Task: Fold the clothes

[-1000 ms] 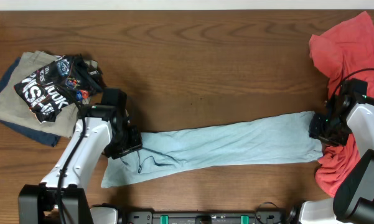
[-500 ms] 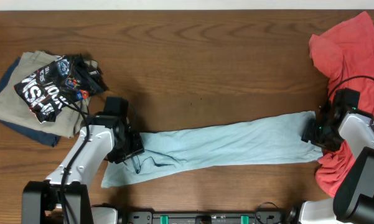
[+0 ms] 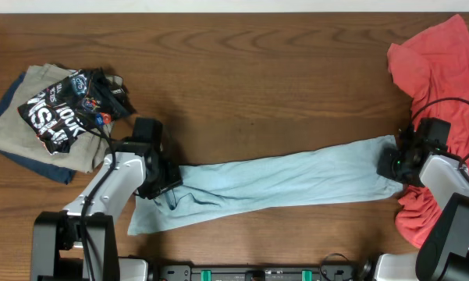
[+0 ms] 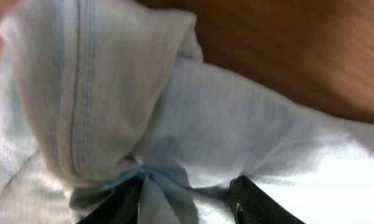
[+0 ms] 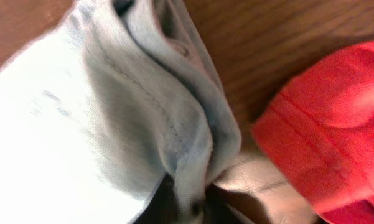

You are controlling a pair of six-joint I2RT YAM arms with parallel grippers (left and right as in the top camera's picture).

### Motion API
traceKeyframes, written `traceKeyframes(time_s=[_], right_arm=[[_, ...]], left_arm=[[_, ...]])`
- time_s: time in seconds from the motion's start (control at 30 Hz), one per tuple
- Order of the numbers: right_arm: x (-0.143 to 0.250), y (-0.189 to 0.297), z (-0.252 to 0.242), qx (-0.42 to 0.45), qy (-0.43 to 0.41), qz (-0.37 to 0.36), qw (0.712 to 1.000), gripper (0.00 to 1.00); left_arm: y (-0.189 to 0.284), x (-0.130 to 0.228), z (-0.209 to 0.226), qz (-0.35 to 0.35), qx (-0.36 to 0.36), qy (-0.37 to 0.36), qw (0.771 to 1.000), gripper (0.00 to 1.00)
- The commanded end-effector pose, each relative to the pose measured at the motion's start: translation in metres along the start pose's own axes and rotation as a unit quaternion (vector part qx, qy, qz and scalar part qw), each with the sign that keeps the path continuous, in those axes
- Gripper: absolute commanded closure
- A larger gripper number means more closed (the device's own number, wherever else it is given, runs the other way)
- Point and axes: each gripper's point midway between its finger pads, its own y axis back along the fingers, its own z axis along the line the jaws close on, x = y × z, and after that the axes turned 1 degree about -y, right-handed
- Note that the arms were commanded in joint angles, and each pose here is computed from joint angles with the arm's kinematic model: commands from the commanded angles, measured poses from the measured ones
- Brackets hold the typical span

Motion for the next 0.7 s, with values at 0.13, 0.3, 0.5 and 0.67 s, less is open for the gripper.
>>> traceKeyframes(time_s=[0.13, 0.3, 0.5, 0.67], right_arm=[[0.007, -0.015, 0.011, -0.038, -0.032, 0.006, 0.999, 0.99], [-0.013, -0.014, 0.014, -0.049, -0.076, -0.032, 0.995, 0.99], [-0.029, -0.012, 0.019, -0.063, -0.071, -0.064, 0.993, 0.99], [-0.037, -0.01, 0.033, -0.086, -0.071, -0.078, 0.991, 0.99]], left_arm=[[-0.013, -0.04, -0.005, -0.067, 0.011, 0.013, 0.998, 0.54], [-0.005, -0.073, -0.013, -0.133, 0.036, 0.029, 0.99, 0.54], [-0.002, -0.082, -0.018, -0.15, 0.049, 0.033, 0.987, 0.54], [-0.002, -0.083, -0.019, -0.151, 0.051, 0.033, 0.987, 0.54]])
